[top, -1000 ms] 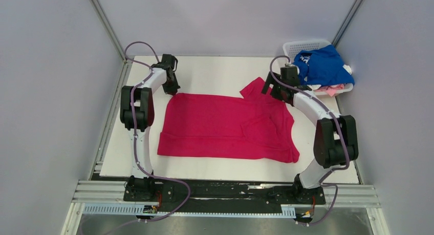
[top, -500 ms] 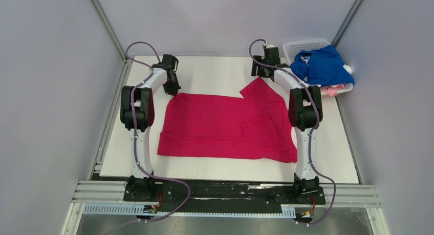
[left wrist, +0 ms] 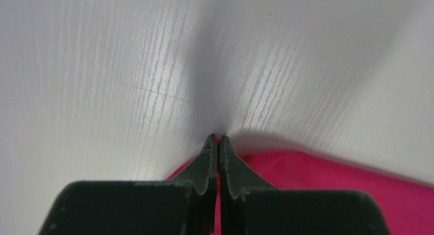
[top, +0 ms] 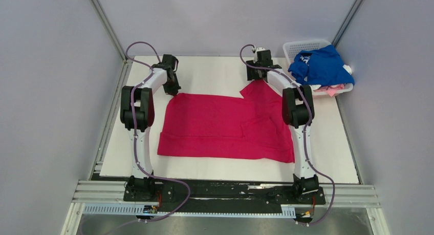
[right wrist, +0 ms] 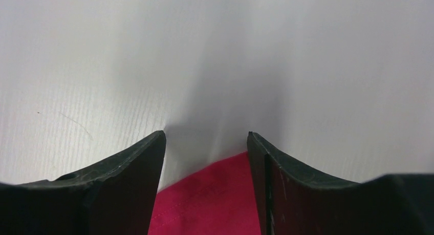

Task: Fold and stack the t-shirts
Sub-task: Grab the side of the flattened tshirt furthest away from the robot with both arms

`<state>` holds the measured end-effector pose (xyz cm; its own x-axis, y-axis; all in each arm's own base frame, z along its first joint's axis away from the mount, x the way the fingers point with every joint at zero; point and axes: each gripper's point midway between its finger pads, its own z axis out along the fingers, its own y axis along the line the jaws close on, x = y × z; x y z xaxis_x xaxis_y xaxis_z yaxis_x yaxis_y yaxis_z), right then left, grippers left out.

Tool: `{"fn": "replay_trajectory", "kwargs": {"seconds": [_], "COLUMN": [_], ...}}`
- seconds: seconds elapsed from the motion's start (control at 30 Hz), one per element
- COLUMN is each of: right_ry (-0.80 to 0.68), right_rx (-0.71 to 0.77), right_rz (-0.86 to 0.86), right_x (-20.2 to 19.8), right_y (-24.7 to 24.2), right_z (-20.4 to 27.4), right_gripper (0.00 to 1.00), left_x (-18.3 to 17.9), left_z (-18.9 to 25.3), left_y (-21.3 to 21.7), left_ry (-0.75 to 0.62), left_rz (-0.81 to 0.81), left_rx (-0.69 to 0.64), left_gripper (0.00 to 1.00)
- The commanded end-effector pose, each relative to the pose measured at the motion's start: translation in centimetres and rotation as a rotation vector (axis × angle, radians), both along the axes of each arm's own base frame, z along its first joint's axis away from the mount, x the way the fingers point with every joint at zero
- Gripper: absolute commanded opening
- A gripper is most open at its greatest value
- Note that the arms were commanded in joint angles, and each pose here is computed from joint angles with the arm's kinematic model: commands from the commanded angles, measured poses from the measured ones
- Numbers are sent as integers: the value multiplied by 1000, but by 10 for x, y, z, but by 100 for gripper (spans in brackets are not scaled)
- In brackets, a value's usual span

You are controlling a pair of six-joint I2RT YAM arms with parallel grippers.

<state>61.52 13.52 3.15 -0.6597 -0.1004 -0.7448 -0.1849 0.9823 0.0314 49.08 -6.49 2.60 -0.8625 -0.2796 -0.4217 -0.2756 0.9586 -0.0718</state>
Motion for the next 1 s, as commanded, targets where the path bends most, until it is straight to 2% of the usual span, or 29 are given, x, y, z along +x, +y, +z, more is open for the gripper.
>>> {"fn": "replay_trajectory", "kwargs": {"seconds": [0.0,0.2,0.3,0.5,0.67,0.87,0.97], "right_ry": [51,53,74,67,38,22,20], "right_rx": [-19,-83,-78,-62,-34,23,8], "right_rz": [-49,-104,-106,-114,-86,14,28], "right_x": [-22,-27,-32,-33,-35,-53,-70], "right_y": [-11,-27,-26,-25,-20,-1,5], "right_z": [8,8,3,12,34,63,71], "right_gripper": [63,65,62,35,2,0,0], "left_x": [-10,-11,-12,-8,-6,-13,-18], "left_z": [12,15,15,22,30,39,44], "left_y": [-2,-2,-1,-2,-3,-7,-9], "left_ry": [10,4,5,-9,-28,-46,-61], "left_rz": [-26,-28,-24,-34,-48,-60,-68], "left_rx": [3,0,5,2,4,-16,-21], "left_gripper": [0,0,0,0,0,0,0]}}
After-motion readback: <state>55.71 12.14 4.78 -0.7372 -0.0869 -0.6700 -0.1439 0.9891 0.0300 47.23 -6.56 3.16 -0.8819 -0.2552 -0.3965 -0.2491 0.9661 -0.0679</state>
